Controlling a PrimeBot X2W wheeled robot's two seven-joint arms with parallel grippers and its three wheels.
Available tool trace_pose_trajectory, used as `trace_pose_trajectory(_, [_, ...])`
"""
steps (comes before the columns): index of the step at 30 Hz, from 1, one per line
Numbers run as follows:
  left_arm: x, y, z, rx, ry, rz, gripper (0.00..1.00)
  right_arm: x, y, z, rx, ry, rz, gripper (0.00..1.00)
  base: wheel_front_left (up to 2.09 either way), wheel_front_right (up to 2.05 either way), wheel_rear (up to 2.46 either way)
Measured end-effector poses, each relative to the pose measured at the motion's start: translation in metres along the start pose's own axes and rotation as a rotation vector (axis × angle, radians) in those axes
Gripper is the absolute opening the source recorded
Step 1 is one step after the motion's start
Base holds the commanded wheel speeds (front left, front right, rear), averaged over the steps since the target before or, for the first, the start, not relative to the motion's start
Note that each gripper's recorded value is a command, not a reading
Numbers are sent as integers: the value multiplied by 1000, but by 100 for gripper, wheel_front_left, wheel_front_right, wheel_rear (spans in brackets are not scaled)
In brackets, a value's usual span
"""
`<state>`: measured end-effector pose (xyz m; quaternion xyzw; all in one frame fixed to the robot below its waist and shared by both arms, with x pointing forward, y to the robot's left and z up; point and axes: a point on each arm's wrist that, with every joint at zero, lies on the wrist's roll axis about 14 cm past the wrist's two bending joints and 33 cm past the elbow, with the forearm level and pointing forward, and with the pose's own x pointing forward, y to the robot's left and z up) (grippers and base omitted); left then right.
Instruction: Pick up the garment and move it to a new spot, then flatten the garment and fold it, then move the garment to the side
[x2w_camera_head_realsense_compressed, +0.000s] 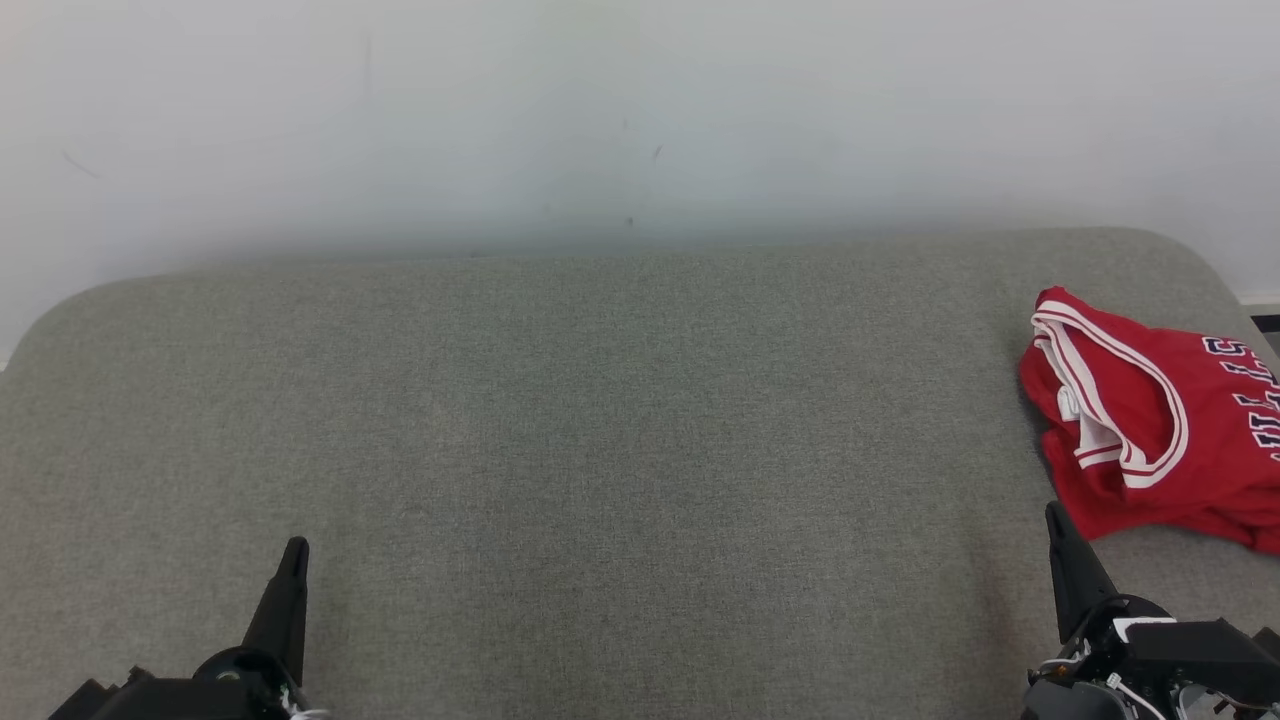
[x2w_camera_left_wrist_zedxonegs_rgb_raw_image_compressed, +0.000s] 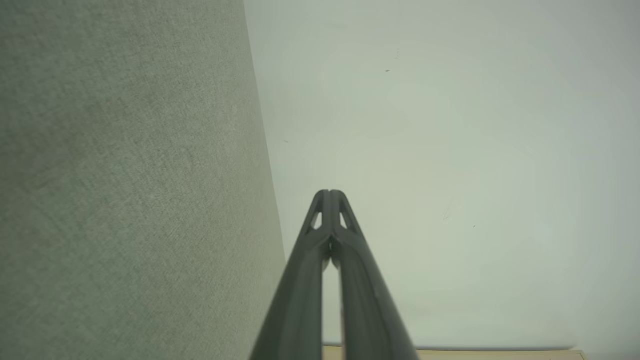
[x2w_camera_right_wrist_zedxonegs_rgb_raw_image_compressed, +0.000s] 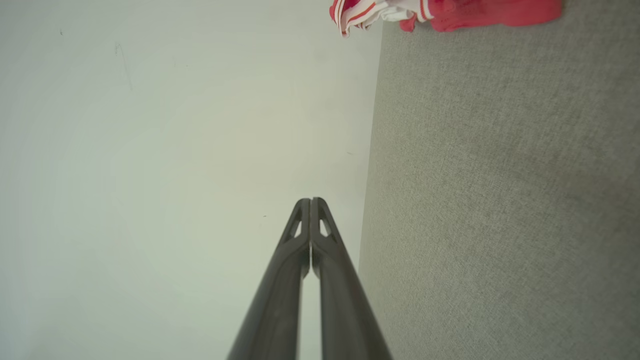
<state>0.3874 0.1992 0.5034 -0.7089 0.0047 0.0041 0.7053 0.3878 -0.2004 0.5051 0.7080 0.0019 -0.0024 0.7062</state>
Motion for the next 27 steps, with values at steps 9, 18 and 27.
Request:
trace_pose_trajectory(9, [0, 0, 0, 0, 0, 0, 0, 0, 0, 0, 0, 0, 0, 0, 0, 0, 0])
trace_pose_trajectory(18, [0, 0, 0, 0, 0, -1, 0, 0, 0, 0, 0, 0, 0, 0, 0, 0, 0])
trace_pose_trajectory(27, [0, 0, 0, 0, 0, -1, 0, 0, 0, 0, 0, 0, 0, 0, 0, 0, 0])
